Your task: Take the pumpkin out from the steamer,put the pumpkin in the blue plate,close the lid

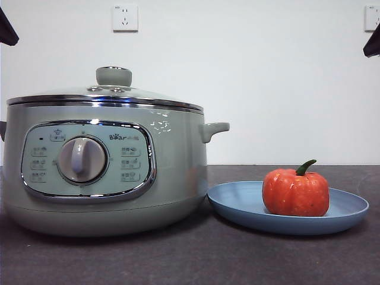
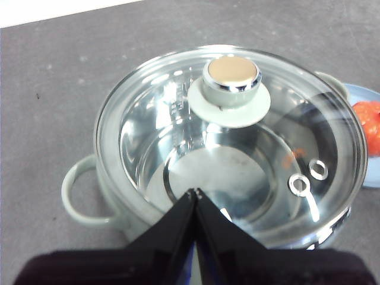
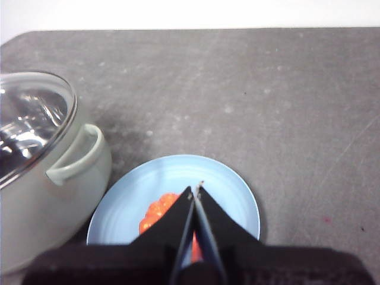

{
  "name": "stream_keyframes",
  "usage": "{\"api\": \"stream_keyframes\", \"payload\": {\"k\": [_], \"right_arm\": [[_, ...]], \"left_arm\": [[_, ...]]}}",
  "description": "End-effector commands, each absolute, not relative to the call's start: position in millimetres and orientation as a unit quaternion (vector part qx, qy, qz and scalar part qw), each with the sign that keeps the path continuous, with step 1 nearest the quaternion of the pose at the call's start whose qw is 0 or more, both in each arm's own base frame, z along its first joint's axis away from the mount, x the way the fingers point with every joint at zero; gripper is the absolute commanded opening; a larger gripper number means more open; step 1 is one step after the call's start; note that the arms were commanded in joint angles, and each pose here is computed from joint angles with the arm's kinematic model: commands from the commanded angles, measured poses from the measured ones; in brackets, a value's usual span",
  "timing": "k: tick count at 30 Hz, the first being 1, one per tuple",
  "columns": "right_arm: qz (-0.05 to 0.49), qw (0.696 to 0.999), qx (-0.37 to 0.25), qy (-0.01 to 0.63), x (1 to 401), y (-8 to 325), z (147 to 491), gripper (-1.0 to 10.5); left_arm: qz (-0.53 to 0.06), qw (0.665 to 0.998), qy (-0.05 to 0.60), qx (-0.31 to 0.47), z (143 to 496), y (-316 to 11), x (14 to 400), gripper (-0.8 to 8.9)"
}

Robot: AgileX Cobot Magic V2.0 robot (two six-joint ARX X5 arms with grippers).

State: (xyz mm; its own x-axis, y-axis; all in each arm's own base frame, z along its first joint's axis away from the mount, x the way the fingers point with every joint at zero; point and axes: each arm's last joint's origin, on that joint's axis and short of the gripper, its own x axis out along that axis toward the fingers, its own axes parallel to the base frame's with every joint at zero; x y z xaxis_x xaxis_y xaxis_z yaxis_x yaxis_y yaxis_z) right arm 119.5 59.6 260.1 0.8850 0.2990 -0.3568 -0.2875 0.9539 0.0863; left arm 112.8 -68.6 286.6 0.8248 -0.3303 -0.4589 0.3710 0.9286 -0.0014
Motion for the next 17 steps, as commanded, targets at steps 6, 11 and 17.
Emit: {"api": "stream_keyframes", "payload": {"k": [6, 11, 17], "right_arm": [[0.148, 0.970, 0.019, 0.193, 119.3, 59.5, 257.7, -0.2], [0.148, 0.970, 0.019, 0.193, 119.3, 59.5, 257.6, -0.2], [0.148, 0.970, 0.019, 0.193, 119.3, 59.5, 257.6, -0.2]], "left_arm": [[-0.133, 0.983, 0.122, 0.032, 298.7, -27.8, 76.6, -0.03], [-0.034, 0.994, 0.100, 0.018, 271.8, -10.2, 70.7, -0.03], [0.020, 0.994, 0.107, 0.001, 221.8, -3.0, 80.6, -0.03]]}}
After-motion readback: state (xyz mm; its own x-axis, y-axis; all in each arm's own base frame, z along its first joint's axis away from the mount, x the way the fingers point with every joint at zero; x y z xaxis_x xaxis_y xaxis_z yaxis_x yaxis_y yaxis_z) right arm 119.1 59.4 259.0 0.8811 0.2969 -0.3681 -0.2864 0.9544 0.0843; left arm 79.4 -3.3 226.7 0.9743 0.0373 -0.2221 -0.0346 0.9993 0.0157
